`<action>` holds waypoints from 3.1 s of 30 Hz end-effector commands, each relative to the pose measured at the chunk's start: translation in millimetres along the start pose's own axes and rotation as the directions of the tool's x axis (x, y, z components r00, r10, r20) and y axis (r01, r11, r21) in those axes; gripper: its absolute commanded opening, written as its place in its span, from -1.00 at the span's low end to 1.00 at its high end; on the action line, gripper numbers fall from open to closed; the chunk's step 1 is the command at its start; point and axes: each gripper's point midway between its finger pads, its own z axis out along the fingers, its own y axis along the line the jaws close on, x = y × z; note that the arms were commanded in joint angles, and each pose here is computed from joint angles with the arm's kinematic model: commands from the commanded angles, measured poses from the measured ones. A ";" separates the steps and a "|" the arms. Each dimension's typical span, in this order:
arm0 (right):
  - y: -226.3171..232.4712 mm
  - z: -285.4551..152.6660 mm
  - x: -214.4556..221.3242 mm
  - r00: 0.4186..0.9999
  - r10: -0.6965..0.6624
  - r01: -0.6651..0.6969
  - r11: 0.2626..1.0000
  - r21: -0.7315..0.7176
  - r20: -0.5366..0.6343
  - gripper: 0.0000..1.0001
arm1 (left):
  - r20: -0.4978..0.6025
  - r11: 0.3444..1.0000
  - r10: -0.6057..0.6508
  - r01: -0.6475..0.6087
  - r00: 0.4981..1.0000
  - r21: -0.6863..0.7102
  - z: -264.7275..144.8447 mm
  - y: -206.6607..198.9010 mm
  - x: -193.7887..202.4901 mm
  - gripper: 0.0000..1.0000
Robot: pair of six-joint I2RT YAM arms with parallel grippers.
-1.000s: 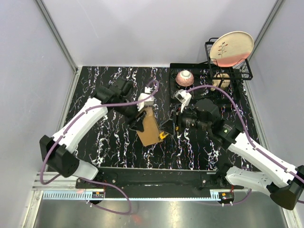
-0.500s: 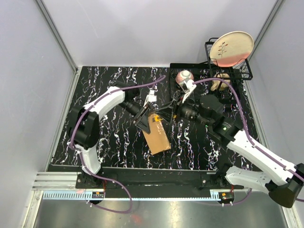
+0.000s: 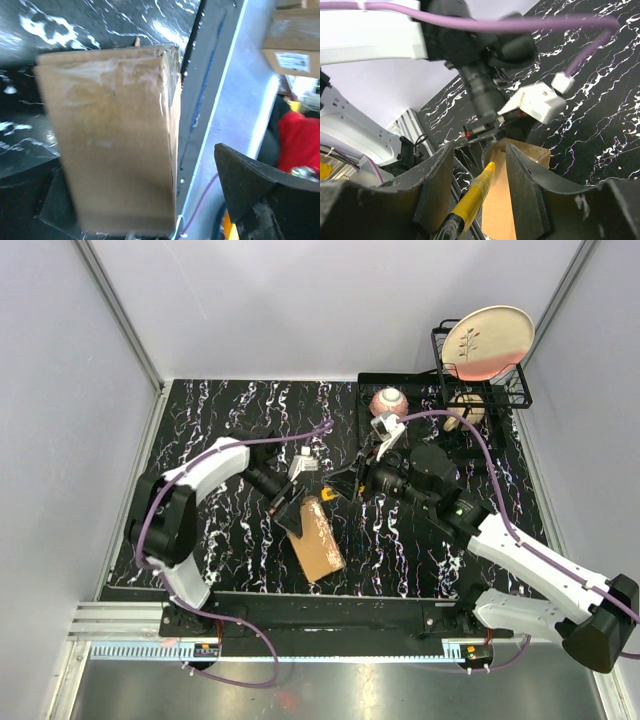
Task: Unpack the express box
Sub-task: Cut the express box, then adjust the express box at the center of the board.
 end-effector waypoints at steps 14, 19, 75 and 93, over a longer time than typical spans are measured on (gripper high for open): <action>17.8 -60.5 -30.4 0.985 0.036 -0.036 0.999 -0.004 0.171 -1.00 | 0.089 0.943 0.286 -0.263 0.954 -0.203 -13.6 -57.3 -32.1 0.62; 13.4 -75.4 -21.4 0.987 0.049 -0.054 0.998 0.029 0.153 -1.00 | 0.088 0.939 0.297 -0.274 0.951 -0.210 -16.3 -62.9 -35.3 0.78; -24.4 28.1 211.5 0.609 0.691 -0.763 0.645 -0.048 -0.391 -1.00 | -0.063 0.971 0.192 -0.199 0.979 -0.134 -26.1 88.7 -47.7 0.91; -23.2 18.0 241.2 0.607 0.650 -0.719 0.695 0.033 -0.458 -1.00 | -0.013 0.973 0.216 -0.216 0.976 -0.084 -26.7 48.1 -71.7 0.47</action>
